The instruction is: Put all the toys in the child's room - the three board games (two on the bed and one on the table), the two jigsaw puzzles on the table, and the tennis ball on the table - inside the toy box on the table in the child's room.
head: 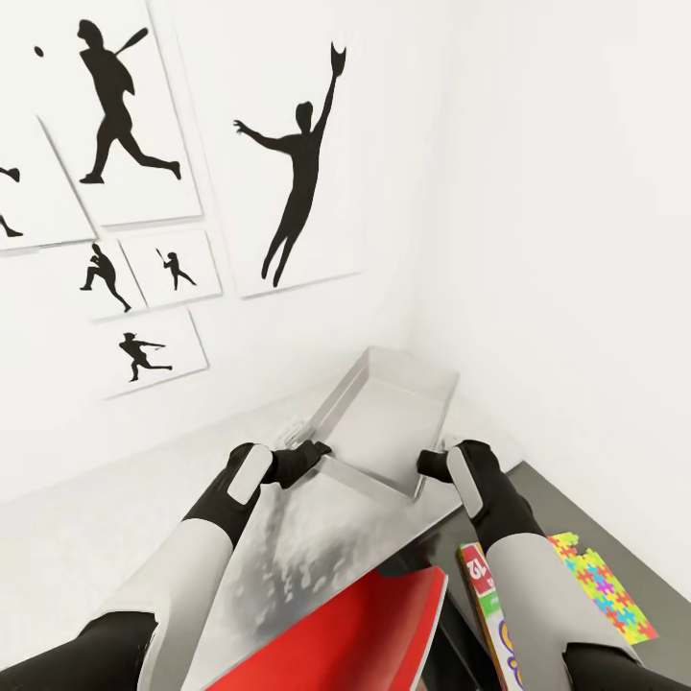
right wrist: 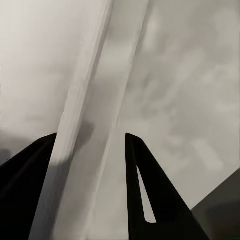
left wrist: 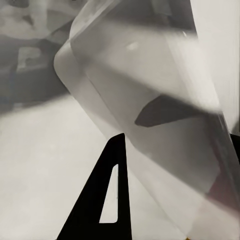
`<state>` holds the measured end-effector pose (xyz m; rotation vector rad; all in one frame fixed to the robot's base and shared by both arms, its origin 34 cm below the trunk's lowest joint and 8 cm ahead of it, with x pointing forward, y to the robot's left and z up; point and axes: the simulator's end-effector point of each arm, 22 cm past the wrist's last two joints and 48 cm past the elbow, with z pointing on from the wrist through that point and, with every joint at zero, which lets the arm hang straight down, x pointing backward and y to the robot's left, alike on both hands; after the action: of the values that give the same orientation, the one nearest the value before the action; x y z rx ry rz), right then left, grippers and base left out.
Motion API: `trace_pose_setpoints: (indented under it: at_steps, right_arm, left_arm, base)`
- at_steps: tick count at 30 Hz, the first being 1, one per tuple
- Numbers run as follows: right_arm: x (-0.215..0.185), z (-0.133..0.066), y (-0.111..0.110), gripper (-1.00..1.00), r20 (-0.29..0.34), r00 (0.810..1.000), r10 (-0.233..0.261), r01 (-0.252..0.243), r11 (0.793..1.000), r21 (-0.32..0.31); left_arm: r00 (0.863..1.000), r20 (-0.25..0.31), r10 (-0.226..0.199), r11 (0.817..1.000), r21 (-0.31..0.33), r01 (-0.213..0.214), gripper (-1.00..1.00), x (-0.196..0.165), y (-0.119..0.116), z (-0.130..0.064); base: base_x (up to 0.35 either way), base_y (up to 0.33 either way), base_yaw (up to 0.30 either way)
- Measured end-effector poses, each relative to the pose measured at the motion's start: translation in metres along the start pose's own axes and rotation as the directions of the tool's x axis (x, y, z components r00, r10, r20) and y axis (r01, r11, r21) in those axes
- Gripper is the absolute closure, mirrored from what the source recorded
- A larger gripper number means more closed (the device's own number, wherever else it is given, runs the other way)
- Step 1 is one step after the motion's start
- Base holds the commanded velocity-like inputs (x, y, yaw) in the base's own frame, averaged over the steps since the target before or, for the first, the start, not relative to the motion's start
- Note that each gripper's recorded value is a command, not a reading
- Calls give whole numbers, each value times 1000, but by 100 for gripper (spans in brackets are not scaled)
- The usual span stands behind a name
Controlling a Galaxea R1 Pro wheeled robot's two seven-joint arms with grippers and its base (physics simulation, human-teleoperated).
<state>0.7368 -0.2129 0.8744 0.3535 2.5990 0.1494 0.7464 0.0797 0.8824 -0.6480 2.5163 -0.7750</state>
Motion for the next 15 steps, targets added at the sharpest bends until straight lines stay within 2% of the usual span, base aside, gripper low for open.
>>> trace_pose_setpoints:
  at_steps: [15]
  right_arm:
    - [5, -4, 0, 100, -15, 1000, -13, 13, 1000, 9]
  left_arm:
    - [1000, 15, 4, 1000, 16, -5, 100, -5, -10, -9]
  base:
    - [0, 3, 0]
